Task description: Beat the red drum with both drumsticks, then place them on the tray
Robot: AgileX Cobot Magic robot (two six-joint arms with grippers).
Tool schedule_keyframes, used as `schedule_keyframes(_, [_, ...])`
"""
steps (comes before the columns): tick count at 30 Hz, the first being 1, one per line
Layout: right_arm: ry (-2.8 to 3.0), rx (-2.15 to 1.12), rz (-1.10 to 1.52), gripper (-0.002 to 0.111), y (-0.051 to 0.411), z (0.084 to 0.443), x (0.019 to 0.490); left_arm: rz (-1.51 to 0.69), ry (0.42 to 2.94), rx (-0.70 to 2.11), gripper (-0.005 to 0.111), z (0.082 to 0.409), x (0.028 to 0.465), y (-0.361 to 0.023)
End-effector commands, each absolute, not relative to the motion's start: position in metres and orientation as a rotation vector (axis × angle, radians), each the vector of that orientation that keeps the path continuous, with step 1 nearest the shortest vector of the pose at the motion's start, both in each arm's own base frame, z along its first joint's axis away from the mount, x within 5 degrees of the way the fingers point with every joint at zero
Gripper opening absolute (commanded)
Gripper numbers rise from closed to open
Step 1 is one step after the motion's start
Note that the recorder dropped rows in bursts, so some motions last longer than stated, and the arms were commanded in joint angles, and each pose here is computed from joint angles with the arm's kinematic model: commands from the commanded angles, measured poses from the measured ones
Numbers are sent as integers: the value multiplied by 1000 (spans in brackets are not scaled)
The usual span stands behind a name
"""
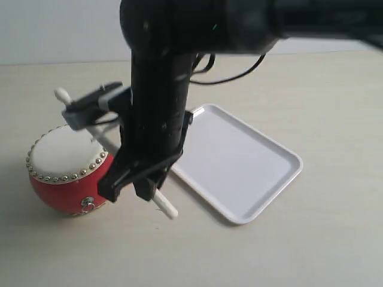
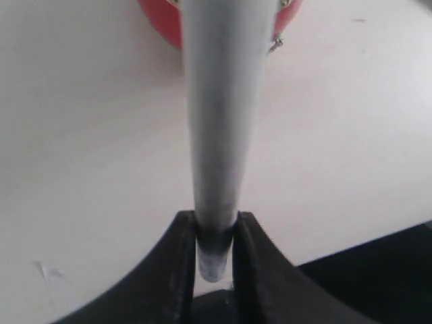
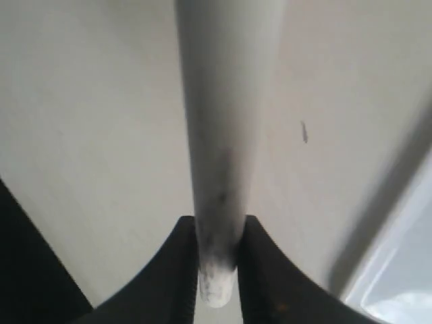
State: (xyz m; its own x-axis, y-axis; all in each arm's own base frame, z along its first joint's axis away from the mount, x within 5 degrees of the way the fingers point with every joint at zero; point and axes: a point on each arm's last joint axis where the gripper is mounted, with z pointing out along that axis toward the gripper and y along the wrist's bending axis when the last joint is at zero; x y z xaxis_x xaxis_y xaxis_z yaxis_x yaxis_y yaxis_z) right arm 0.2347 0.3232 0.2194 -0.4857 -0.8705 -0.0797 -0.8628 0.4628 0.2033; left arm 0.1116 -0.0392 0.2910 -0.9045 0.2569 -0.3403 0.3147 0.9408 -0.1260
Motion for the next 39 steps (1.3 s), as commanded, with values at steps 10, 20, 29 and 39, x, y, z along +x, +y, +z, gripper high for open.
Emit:
schedule_keyframes(10, [-2915,1790,-605,0,278,364,198,-544,3402,588,0,177,189,-71])
schedule_keyframes(20, [-3023,1815,-295,0,260,362,221,-582,3346,594,0,186,187,-73])
schedule_keyframes(29, [-3064,1404,-145,0,201,293,322,-532,2870,574,0,272,135,-62])
schedule_keyframes(39, [-2843,1269,-22,0,192,187,364,-537,2614,424,0,308,86,-51])
